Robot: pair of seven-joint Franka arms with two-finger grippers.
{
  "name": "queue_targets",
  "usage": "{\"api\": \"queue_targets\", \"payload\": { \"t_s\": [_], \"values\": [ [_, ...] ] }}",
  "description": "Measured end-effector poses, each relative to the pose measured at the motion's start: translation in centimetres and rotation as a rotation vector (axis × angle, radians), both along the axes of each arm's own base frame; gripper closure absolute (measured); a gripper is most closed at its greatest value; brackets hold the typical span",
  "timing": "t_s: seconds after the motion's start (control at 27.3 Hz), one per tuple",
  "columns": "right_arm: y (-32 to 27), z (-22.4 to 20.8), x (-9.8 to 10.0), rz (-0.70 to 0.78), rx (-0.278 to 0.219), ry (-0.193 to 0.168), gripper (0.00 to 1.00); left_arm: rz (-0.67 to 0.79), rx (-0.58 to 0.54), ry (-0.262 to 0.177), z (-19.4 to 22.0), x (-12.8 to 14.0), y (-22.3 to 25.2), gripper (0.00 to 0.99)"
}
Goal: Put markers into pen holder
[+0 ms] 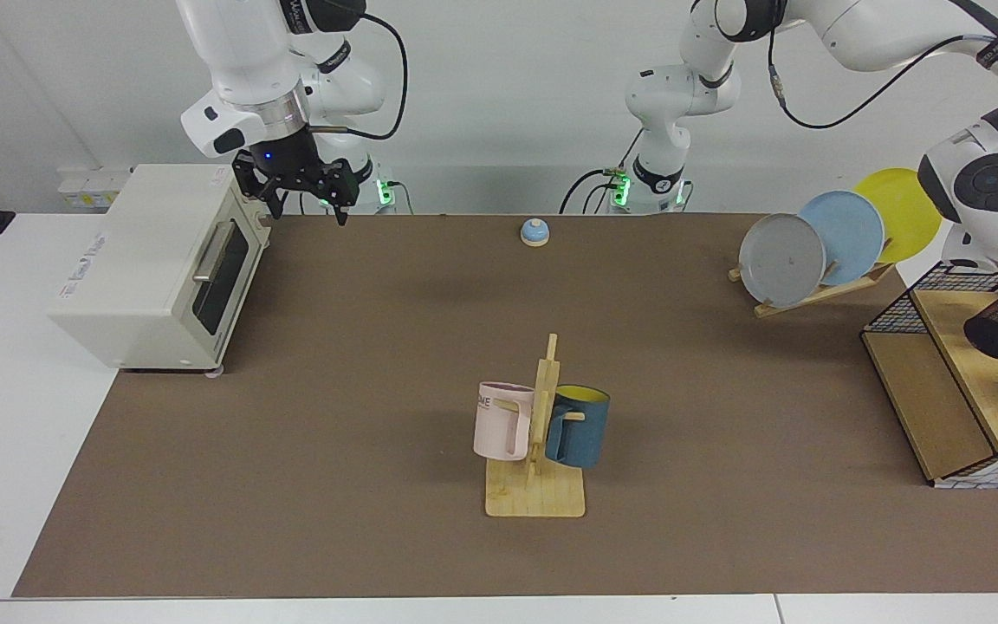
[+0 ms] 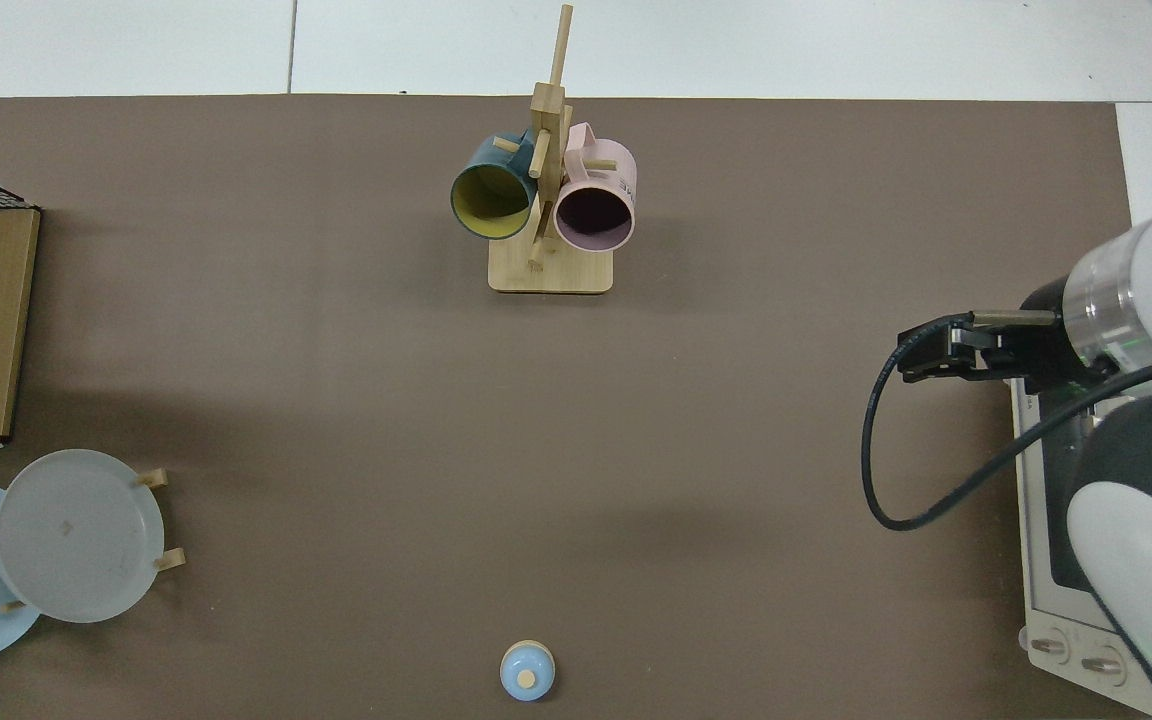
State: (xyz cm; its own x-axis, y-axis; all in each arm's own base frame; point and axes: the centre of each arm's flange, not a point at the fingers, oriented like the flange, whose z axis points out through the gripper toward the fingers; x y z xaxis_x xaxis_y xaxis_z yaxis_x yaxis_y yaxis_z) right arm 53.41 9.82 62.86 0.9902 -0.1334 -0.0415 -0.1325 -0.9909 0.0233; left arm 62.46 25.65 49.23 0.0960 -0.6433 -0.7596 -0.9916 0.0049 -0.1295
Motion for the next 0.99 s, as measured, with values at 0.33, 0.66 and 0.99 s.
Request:
{"api": "queue_targets", "payload": {
  "t_s": [0.33, 0.66, 0.99],
  "values": [
    [0.00, 0.00, 0.00, 0.000, 0.000, 0.000, 0.00, 0.002, -0.001, 0.000, -0.18, -0.09, 0.18, 0.828],
    [0.00, 0.00, 0.00, 0.000, 0.000, 0.000, 0.00, 0.004, -0.002, 0.002, -0.36, -0.19, 0.30, 0.828],
    [0.00, 0.00, 0.00, 0.000, 0.000, 0.000, 0.00, 0.012, -0.006, 0.006, -0.65, -0.40, 0.59, 0.828]
  ]
}}
